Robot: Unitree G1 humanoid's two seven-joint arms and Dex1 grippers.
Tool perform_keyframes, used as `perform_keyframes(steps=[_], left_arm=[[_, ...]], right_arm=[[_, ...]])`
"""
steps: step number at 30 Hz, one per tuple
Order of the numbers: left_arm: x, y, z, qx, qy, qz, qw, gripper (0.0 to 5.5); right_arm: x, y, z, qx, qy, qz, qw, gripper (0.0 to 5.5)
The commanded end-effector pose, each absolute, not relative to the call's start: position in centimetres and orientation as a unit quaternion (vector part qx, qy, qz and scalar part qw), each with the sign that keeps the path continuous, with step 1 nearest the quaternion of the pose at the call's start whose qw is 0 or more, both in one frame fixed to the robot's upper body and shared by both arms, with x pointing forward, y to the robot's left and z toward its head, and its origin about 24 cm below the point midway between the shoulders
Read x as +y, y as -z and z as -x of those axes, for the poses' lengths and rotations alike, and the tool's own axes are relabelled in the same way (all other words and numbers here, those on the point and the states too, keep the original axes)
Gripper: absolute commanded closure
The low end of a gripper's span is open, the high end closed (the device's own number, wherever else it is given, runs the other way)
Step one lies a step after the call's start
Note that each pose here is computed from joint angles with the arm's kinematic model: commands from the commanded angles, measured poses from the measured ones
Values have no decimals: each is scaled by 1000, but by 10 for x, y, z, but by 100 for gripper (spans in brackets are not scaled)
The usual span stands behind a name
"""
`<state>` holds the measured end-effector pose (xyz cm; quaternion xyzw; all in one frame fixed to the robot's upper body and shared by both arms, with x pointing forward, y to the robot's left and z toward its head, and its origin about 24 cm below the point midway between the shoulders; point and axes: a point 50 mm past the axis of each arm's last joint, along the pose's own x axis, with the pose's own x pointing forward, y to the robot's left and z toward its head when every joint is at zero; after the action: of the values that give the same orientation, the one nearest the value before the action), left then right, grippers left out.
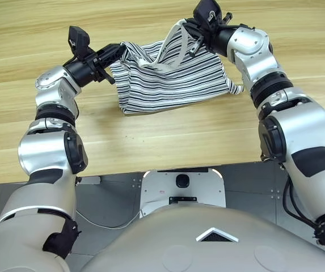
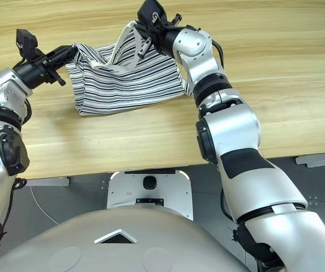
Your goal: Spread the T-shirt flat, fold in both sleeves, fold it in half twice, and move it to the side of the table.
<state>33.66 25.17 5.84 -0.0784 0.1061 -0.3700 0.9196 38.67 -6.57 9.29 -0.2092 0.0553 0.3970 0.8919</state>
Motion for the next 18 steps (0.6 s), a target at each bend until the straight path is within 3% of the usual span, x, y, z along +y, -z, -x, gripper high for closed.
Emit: perform_keyframes(steps=[1, 4, 14, 18], left_arm=[[253, -57, -339, 124, 350, 56, 927, 539], [253, -52, -339, 140, 327, 37, 934, 539], [246, -39, -342, 163, 268, 2, 950, 540], [252, -45, -350, 141, 192, -3, 971, 540]], right_arm=[[-66, -88, -390, 82, -351, 242, 901, 540], [-75, -85, -393, 99, -295, 257, 915, 540], [-83, -85, -397, 104, -216, 253, 937, 358], [-96, -100, -405, 75, -149, 211, 963, 340]])
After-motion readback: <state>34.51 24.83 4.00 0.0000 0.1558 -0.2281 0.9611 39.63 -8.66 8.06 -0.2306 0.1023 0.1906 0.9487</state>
